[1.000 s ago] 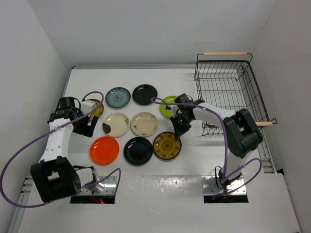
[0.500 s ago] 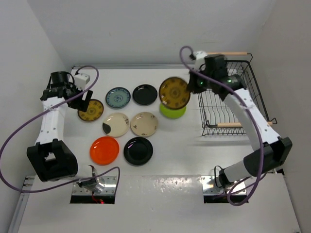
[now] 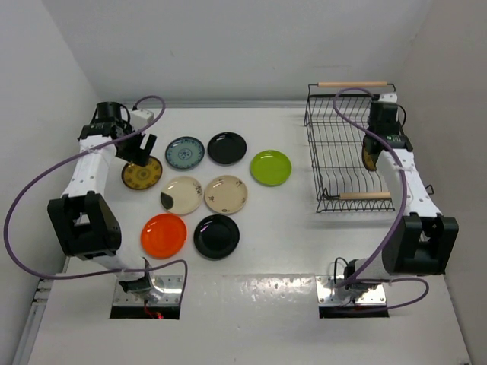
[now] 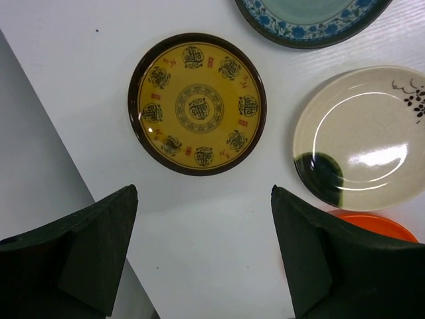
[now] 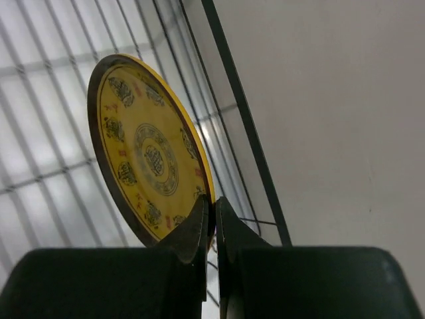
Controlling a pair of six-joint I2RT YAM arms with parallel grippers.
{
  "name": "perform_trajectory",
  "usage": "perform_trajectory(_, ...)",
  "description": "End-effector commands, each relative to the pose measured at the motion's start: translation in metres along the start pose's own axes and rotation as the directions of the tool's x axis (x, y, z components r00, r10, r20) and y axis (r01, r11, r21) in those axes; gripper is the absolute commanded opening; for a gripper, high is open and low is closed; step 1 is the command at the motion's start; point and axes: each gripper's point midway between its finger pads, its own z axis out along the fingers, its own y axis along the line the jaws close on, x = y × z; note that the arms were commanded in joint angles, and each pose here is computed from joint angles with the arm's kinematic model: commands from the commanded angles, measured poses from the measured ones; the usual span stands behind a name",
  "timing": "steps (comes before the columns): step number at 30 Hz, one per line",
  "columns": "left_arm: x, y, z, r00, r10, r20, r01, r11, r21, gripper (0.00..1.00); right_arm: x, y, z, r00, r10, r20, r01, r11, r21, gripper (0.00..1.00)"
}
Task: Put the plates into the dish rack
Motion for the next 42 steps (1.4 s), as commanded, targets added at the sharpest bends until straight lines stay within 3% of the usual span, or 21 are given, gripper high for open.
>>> perform_trajectory(1,-0.008,0.008,0.004,1.0,-0.015,0.002,0.015,1.0,-0.02,0.86,-0.026,-0.043,0.005,0.99,0.018,0.142,-0.041,0.987,0.156,0.0)
perform_trajectory(6,-0.005,0.009,0.019,0.999,-0.041,-0.035,0.041,0.999,-0.013,0.83,-0.014,-0.059,0.033,0.995,-0.069,0.065,0.051,0.969,0.243,0.0)
perform_trajectory(10,-0.007,0.011,0.023,0.998,-0.051,-0.038,0.05,0.999,-0.012,0.83,-0.015,-0.064,0.039,0.99,-0.115,0.076,0.089,0.956,0.279,0.0)
perform_trajectory(16,-0.005,0.01,0.028,0.997,-0.052,-0.049,0.052,0.999,-0.007,0.83,0.017,-0.056,0.049,0.975,-0.22,0.017,0.209,0.945,0.253,0.0)
perform_trajectory(20,-0.005,0.01,0.028,0.997,-0.052,-0.049,0.052,0.999,-0.007,0.83,0.05,-0.045,0.055,0.965,-0.262,-0.023,0.263,0.953,0.152,0.0)
perform_trajectory(36,0.004,0.008,0.032,0.996,-0.054,-0.071,0.054,0.999,-0.006,0.83,0.091,-0.025,0.066,0.959,-0.27,-0.086,0.272,0.962,0.018,0.0)
perform_trajectory(42,0.001,0.011,0.03,0.997,-0.052,-0.058,0.051,0.998,-0.022,0.83,0.101,-0.019,0.065,0.967,-0.228,-0.115,0.229,0.973,-0.008,0.17)
